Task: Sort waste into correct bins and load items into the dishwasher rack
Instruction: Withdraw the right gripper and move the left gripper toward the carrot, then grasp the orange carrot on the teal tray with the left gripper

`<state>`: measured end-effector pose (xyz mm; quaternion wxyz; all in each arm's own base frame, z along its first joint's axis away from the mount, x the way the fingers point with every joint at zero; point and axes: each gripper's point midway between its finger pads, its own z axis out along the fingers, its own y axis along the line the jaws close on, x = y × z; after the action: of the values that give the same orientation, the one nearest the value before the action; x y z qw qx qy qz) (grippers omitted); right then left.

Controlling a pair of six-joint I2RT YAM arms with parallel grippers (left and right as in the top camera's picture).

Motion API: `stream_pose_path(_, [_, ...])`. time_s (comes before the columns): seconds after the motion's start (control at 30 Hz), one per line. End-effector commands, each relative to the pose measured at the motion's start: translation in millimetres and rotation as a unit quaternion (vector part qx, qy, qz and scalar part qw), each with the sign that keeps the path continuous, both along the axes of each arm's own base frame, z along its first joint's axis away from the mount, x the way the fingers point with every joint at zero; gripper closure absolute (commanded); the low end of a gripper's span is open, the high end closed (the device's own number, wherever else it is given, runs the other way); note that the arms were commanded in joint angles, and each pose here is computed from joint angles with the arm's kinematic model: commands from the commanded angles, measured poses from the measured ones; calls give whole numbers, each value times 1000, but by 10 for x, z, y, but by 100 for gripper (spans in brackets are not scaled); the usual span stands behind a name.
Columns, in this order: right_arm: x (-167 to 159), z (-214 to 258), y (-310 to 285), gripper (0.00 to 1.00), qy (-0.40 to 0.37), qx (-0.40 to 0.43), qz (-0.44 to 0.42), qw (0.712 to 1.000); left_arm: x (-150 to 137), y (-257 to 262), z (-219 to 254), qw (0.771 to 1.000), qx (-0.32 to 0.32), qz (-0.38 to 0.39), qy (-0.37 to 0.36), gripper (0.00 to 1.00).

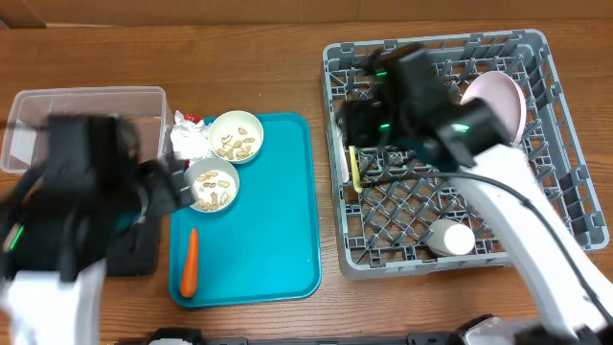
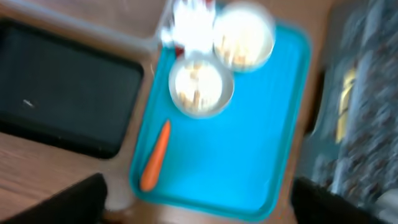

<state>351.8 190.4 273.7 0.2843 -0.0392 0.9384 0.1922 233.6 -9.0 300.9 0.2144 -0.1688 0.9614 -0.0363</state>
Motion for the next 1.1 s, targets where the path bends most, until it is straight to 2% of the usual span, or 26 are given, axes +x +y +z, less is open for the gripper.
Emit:
stream_pose_path(0.0, [-88, 615, -601, 32, -63, 46, -112, 991, 135, -145, -452, 994, -10, -51, 95, 0])
stream_pose_path(0.03, [-125, 729, -766, 27, -78, 51, -132, 987, 172, -182, -534, 992, -19, -54, 113, 4])
stream_pose_path(0.1, [-203, 929, -1025, 11, -107, 59, -163, 979, 256, -220, -677, 988, -21, -68, 138, 16])
stream_pose_path(0.17, [-351, 1131, -1226, 1, -137, 68, -186, 971, 370, -273, -865, 984, -7, -88, 156, 19])
stream_pose_path(0.23, [-450, 1232, -1271, 0, -155, 69, -186, 968, 412, -339, -991, 981, 2, -101, 165, 19])
stream_pose_path(0.3, [-529, 1297, -1284, 0, -167, 67, -180, 967, 404, -409, -1102, 978, 13, -113, 176, 23])
stream_pose_path(0.43, [-606, 1324, -1301, 0, -170, 67, -181, 966, 268, -437, -1249, 974, 27, -91, 205, 28])
stream_pose_path(0.53, [-621, 1275, -1303, 0, -160, 64, -182, 968, 238, -425, -1338, 973, 32, -87, 212, 25])
stream_pose_path(0.67, [-592, 1198, -1298, 0, -146, 59, -182, 971, 45, -383, -1548, 963, 40, -88, 254, 30])
stream_pose_path(0.77, [-601, 1143, -1300, 0, -134, 54, -183, 972, -214, -328, -1736, 953, 36, -10, 302, 33])
stream_pose_path(0.87, [-626, 1099, -1306, 0, -124, 51, -183, 974, -415, -247, -1893, 946, 45, 40, 319, 36])
stream_pose_path(1.0, [-629, 1096, -1305, 0, -124, 50, -183, 974, -540, -184, -2037, 953, 35, 63, 295, 31])
stream_pose_path(1.07, [-629, 1095, -1305, 0, -123, 50, -183, 974, -555, -155, -2115, 957, 28, 69, 280, 24])
